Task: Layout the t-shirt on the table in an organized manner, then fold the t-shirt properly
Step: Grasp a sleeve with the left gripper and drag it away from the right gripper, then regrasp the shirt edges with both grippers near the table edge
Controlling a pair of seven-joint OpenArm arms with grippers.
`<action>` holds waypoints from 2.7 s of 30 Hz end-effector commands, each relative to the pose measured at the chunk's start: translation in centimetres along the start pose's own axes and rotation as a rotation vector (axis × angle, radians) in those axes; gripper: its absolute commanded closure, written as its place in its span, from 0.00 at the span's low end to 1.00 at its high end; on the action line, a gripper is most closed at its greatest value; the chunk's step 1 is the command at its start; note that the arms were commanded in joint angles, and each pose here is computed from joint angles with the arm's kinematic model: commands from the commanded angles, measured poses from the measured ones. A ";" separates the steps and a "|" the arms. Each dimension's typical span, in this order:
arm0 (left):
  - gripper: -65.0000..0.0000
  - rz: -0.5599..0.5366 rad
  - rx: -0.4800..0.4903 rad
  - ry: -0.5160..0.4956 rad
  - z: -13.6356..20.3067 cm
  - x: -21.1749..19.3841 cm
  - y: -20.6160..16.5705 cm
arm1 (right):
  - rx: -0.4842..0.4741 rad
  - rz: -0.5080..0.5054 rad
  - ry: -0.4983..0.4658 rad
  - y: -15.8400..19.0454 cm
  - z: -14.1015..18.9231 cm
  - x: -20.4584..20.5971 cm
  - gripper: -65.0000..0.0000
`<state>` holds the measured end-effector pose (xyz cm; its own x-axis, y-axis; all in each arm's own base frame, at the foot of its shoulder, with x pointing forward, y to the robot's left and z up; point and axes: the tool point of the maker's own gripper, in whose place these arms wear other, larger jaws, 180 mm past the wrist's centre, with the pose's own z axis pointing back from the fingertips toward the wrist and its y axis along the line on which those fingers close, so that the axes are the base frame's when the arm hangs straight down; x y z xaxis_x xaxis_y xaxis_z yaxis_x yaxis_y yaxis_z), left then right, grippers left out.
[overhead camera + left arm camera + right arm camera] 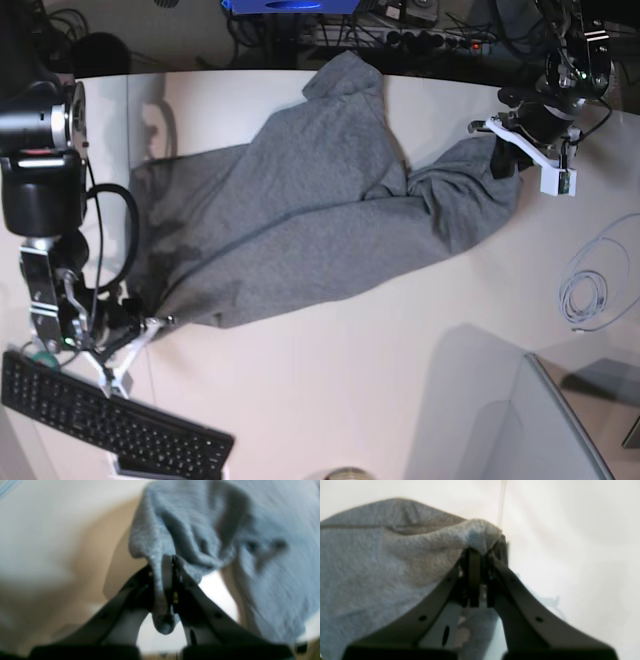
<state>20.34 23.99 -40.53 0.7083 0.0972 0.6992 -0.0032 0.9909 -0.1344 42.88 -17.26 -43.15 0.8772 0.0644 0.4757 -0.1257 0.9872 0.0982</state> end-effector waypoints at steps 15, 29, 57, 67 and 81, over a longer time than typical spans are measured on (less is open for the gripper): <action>0.38 0.028 0.224 -0.047 5.9 1.3 7.2 | -0.004 0.112 -0.230 2.0 5.3 7.6 0.39; 0.79 -0.123 0.099 -0.242 2.3 10.6 1.1 | 0.109 -0.001 -0.027 7.4 3.4 -11.7 0.99; 1.00 -0.514 0.054 -0.055 -8.1 10.4 -10.3 | -0.177 -0.079 -0.137 -11.2 2.7 1.0 0.97; 1.00 -0.526 0.150 -0.044 -6.6 5.3 -0.8 | -0.043 0.051 -0.146 -0.7 8.6 -11.1 0.79; 1.00 -0.402 -0.173 -0.083 -4.7 0.1 -5.9 | 0.067 -0.013 -0.020 5.8 10.1 -21.3 0.44</action>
<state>22.88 17.13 -44.10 0.6031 -0.2723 0.7497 0.3893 0.9209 0.0213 18.93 -14.30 -44.12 0.8725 0.0462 0.4864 -0.1430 0.9761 0.1638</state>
